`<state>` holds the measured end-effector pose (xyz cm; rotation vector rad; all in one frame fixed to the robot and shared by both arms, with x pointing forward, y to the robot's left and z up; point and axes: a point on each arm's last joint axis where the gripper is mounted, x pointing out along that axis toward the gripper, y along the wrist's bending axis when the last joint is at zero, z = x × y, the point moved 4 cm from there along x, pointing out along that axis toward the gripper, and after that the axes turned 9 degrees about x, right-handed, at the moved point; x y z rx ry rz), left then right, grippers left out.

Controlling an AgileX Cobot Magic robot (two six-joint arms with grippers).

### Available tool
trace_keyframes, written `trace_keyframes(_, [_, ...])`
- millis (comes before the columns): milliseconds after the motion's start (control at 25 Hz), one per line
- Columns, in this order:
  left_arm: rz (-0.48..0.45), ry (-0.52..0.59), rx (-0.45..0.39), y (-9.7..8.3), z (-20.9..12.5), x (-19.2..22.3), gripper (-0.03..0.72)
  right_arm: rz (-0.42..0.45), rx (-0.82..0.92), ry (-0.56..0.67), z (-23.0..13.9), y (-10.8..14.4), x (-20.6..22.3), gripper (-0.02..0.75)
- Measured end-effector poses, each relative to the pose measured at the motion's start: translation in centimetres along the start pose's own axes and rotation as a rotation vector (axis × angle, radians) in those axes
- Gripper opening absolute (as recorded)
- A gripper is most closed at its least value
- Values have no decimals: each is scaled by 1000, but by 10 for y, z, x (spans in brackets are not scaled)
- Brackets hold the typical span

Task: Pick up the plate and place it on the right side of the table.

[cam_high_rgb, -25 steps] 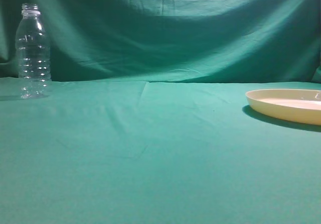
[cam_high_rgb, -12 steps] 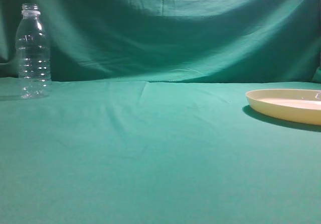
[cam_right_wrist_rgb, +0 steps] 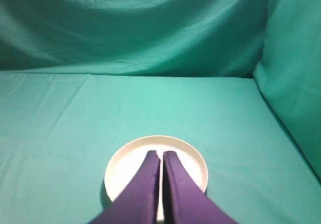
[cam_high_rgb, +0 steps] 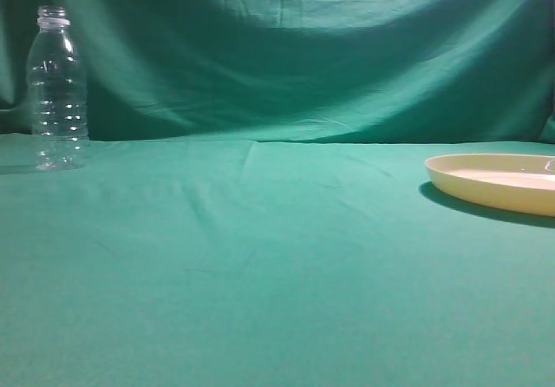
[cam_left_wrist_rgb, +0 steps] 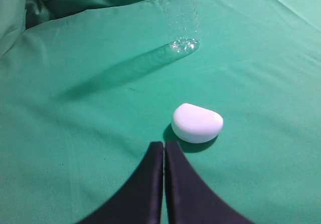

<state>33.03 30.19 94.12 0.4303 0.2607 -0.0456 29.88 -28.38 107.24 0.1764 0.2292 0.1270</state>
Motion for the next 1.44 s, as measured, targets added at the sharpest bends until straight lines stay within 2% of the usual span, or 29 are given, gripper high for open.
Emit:
trace_keyframes(80, [0, 0, 0, 0, 0, 0, 0, 5, -7, -60, -13, -4, 3, 0])
trace_keyframes(160, [0, 0, 0, 0, 0, 0, 0, -3, -11, -70, -31, -9, 12, 0])
trace_keyframes(600, [0, 0, 0, 0, 0, 0, 0, -54, -22, 60, -120, -32, 57, 0])
trace_keyframes(1440, [0, 0, 0, 0, 0, 0, 0, -57, 24, 77, -125, -33, 58, 0])
